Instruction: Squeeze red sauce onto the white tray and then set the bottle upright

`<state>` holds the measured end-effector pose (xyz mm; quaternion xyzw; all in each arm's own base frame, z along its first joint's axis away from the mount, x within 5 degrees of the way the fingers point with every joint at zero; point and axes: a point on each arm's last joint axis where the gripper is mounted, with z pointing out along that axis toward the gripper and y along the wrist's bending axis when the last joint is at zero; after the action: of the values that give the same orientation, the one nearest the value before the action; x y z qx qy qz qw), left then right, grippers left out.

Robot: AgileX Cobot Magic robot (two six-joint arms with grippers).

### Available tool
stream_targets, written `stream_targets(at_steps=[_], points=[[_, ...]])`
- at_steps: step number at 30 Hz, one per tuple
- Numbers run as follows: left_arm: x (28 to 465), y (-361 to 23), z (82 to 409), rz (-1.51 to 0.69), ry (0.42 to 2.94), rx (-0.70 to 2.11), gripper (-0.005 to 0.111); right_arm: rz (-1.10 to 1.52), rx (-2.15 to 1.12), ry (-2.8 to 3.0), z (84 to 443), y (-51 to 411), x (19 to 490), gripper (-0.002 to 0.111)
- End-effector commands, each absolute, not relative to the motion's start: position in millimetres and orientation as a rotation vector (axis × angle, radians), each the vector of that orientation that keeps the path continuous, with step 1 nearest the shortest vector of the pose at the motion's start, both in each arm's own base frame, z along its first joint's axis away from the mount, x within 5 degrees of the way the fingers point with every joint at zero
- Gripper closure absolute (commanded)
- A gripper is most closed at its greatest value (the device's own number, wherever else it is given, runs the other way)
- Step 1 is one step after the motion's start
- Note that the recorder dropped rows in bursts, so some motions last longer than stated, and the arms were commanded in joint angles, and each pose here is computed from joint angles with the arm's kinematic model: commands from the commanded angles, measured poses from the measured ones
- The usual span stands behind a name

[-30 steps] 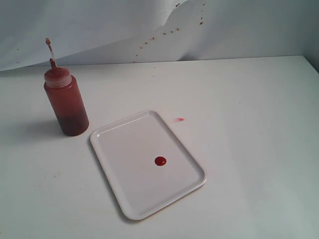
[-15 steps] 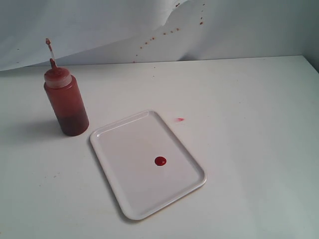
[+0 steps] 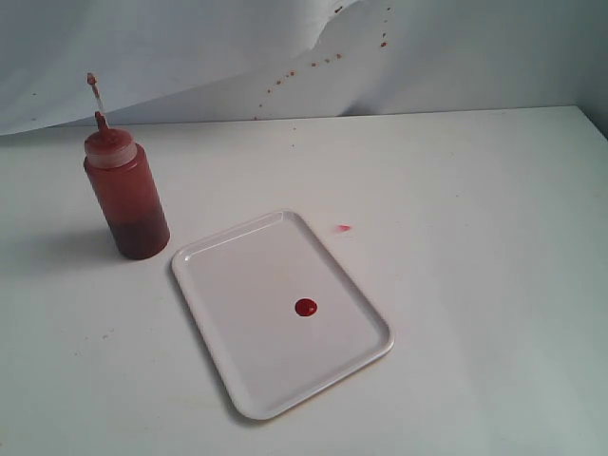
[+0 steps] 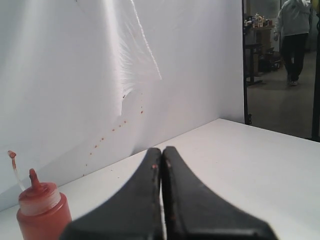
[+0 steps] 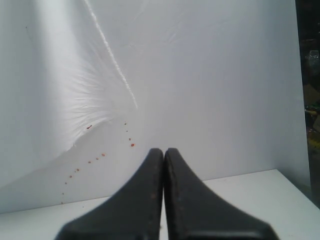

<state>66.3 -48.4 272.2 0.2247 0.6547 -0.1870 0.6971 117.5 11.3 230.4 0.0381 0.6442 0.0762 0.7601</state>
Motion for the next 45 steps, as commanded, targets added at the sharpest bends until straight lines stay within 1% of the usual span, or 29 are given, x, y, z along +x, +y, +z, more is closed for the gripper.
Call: stream_targets(at_steps=[1,16,18,20,21,22,23,25,27,30,33,36,38,41,45], points=[[65.0,-47.4,272.0,-0.415,1.455,0.491,0.107,0.154,0.081,1.399,229.9,10.2,116.4,0.108],[48.9,-42.2,278.9,-0.397,1.346,0.471,0.107,0.152,0.080,1.399,229.9,10.2,116.4,0.108],[51.1,-38.5,279.6,-0.436,1.358,0.371,0.107,0.152,0.080,1.399,229.9,10.2,116.4,0.108],[56.2,-28.8,279.2,-0.490,1.386,0.160,0.107,0.152,0.080,1.399,229.9,10.2,116.4,0.108],[61.7,-17.2,271.4,-0.506,1.455,-0.062,0.107,0.154,0.081,1.399,229.9,10.2,116.4,0.108],[63.3,-12.7,267.3,-0.495,1.495,-0.139,0.107,0.154,0.081,1.399,229.9,10.2,116.4,0.108],[65.0,-4.5,255.8,-0.469,1.601,-0.295,0.107,0.154,0.081,1.399,229.9,10.2,116.4,0.108],[64.4,1.9,244.7,-0.423,1.700,-0.411,0.107,0.154,0.081,1.399,229.9,10.2,116.4,0.108],[64.1,3.2,242.5,-0.409,1.720,-0.430,0.107,0.154,0.081,1.399,229.9,10.2,116.4,0.108],[63.9,-0.7,243.0,-0.427,1.728,-0.374,0.107,0.154,0.081,1.399,229.9,10.2,116.4,0.108],[63.8,-8.9,249.0,-0.404,1.690,-0.167,0.107,0.152,0.080,1.399,229.9,10.2,116.4,0.108],[63.1,-15.1,259.7,-0.299,1.571,0.077,0.107,0.152,0.080,1.399,229.9,10.2,116.4,0.108],[62.9,-15.8,260.1,-0.222,1.556,0.165,0.107,0.152,0.080,1.399,229.9,10.2,116.4,0.108],[62.8,-16.0,255.9,-0.103,1.581,0.292,0.107,0.152,0.080,1.399,229.9,10.2,116.4,0.108],[61.7,-15.7,244.5,-0.068,1.697,0.349,0.107,0.154,0.081,1.399,229.9,10.2,116.4,0.108]])
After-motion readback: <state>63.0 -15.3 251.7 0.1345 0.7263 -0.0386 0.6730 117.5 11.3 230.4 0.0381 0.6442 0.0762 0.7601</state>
